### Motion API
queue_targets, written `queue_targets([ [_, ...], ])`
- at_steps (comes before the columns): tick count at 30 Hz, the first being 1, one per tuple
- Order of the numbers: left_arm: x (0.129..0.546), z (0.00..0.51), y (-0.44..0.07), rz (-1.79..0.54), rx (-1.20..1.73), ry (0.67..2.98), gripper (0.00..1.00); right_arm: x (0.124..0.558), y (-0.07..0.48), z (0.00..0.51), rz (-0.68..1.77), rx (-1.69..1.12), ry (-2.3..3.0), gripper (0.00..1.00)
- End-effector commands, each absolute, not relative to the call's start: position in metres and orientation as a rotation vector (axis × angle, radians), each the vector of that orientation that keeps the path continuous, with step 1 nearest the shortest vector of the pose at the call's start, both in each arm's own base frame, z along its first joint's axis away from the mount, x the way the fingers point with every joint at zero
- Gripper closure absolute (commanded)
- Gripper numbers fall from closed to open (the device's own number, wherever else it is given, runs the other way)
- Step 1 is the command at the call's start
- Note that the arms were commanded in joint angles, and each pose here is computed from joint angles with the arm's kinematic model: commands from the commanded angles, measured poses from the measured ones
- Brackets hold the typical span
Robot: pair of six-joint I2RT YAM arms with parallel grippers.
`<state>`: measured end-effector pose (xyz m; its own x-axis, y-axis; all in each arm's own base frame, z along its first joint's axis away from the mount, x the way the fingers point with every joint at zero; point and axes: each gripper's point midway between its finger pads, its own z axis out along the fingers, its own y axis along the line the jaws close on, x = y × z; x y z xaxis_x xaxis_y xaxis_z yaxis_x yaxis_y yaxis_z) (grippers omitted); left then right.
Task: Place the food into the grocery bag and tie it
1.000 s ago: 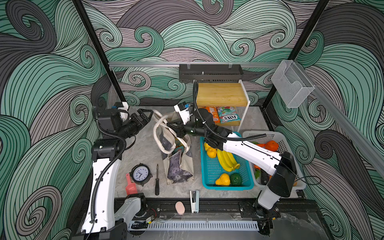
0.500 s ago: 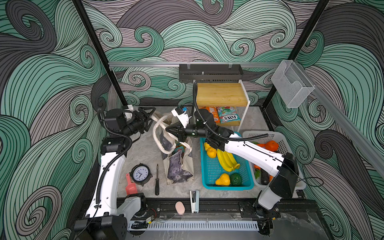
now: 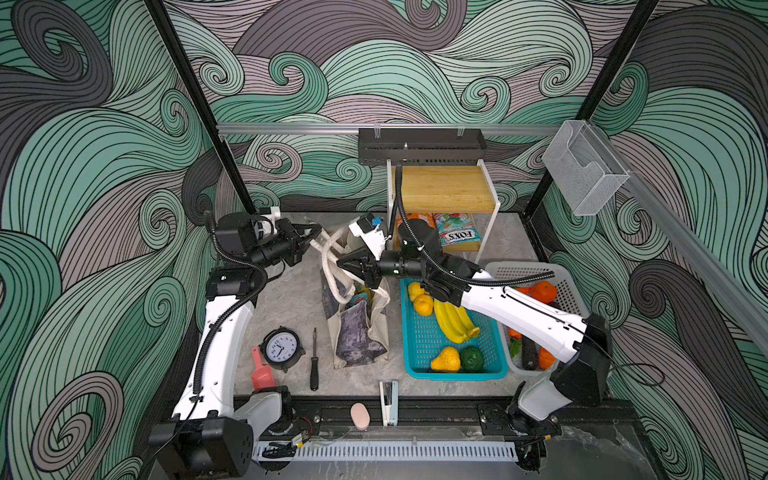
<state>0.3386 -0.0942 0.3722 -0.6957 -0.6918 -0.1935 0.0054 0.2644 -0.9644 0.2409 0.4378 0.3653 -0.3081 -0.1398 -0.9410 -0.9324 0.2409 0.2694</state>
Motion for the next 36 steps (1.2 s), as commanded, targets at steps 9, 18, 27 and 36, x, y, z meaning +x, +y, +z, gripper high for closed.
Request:
queue_targets([
  [9, 0.325, 0.399, -0.096, -1.448, -0.484, 1.874, 1.0, 0.268, 0.374, 0.371, 1.086, -1.011, 1.643, 0.35],
  [18, 0.319, 0.398, -0.103, -1.48, -0.455, 1.879, 1.0, 0.27, 0.399, 0.324, 1.072, -1.203, 1.661, 0.35],
  [27, 0.307, 0.406, -0.109, -1.517, -0.389, 1.855, 1.0, 0.24, 0.421, 0.329, 1.201, -1.325, 1.52, 0.22],
  [36, 0.299, 0.391, -0.115, -1.547, -0.377, 1.886, 1.0, 0.211, 0.443, 0.332, 1.373, -1.429, 1.405, 0.08],
])
